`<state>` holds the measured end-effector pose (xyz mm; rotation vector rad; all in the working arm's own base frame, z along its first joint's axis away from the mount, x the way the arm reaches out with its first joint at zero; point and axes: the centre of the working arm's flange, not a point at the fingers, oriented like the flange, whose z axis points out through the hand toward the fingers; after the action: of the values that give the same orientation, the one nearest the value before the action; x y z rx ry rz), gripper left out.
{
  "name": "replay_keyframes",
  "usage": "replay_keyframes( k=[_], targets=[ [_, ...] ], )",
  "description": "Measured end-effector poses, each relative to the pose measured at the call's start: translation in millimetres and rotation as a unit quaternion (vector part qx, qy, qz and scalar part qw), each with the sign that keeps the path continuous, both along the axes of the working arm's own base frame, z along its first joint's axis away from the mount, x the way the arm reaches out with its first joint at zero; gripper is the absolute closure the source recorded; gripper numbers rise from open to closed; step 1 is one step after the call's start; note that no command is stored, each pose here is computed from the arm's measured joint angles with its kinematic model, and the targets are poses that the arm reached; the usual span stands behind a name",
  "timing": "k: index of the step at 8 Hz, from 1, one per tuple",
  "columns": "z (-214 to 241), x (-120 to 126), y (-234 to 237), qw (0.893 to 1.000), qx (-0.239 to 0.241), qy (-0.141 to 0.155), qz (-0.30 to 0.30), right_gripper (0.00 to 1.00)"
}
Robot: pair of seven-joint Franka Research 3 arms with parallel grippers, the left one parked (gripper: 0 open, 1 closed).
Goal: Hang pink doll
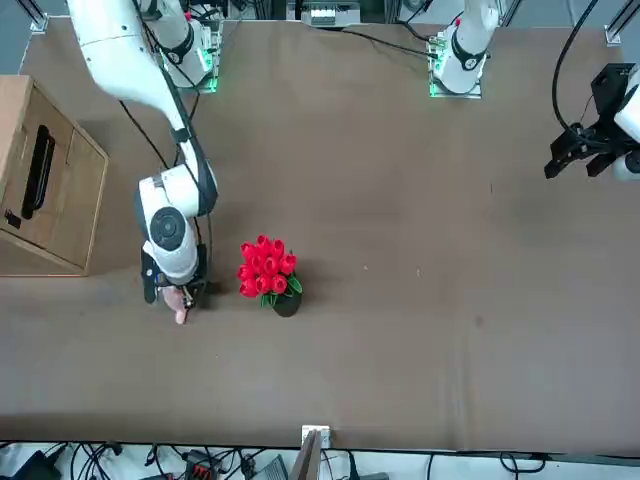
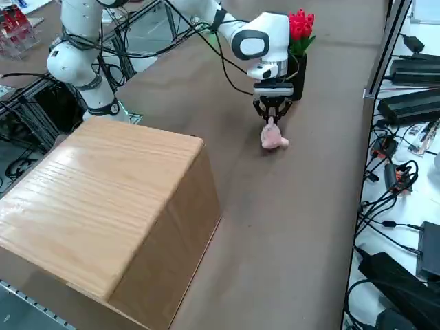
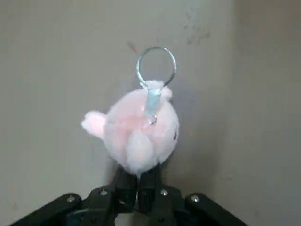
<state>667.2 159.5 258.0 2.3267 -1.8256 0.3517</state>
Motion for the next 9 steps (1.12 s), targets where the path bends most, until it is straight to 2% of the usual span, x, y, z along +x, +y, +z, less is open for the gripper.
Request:
replay_keyframes(
  k=[3, 6, 9],
  targets=[
    [91, 1, -77, 0.997, -0.018, 0.013, -0.077, 0.95],
    [167, -21, -167, 0.986, -0.026, 0.028, -0.161, 0.95],
    [211, -46, -202, 0.982, -0.01, 0.022, -0.186, 0.95]
  ],
)
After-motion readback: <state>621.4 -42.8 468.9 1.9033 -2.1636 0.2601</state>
